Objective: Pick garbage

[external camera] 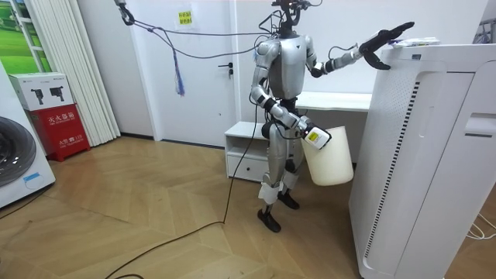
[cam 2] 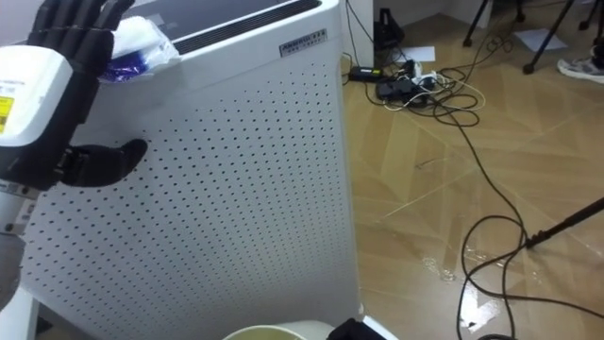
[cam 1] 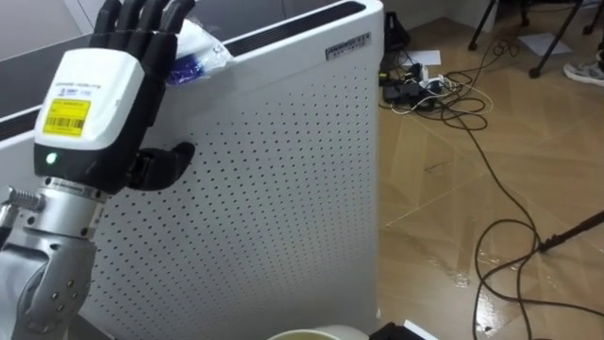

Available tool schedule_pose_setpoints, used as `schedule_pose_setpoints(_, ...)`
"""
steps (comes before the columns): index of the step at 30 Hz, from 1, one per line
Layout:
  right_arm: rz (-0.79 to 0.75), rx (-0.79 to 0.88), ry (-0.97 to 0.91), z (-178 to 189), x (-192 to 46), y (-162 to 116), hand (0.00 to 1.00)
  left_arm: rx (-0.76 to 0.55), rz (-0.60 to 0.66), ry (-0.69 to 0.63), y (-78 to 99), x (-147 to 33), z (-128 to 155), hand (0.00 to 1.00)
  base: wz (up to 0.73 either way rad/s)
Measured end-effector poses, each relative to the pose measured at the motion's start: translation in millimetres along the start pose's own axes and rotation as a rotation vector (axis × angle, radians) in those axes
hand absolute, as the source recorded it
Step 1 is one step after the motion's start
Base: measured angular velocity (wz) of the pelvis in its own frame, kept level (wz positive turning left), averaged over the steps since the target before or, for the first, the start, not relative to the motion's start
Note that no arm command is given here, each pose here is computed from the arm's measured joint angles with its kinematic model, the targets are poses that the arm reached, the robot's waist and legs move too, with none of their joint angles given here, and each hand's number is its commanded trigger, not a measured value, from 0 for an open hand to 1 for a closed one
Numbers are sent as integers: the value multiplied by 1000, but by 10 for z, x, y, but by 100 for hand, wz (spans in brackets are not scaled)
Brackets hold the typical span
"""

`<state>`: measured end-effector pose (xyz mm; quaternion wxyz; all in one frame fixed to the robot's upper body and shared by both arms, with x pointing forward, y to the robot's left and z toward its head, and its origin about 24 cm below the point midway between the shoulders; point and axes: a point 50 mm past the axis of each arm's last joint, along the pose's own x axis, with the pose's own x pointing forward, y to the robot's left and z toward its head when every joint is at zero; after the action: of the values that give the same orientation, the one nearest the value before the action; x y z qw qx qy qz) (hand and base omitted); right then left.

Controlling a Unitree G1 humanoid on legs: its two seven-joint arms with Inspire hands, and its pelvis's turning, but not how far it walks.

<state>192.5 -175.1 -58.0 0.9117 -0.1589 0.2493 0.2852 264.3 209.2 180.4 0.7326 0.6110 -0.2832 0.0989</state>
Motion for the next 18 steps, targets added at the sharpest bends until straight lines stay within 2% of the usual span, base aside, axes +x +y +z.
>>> schedule_pose_setpoints(12,5,-11,33,-38,-25,-33,100,56,-129,14,10,50,-122,0,1)
schedule_pose_setpoints(18,16,-8,70,-75,-40,-47,100,-22,-227,86,-62,31,-236,0,0)
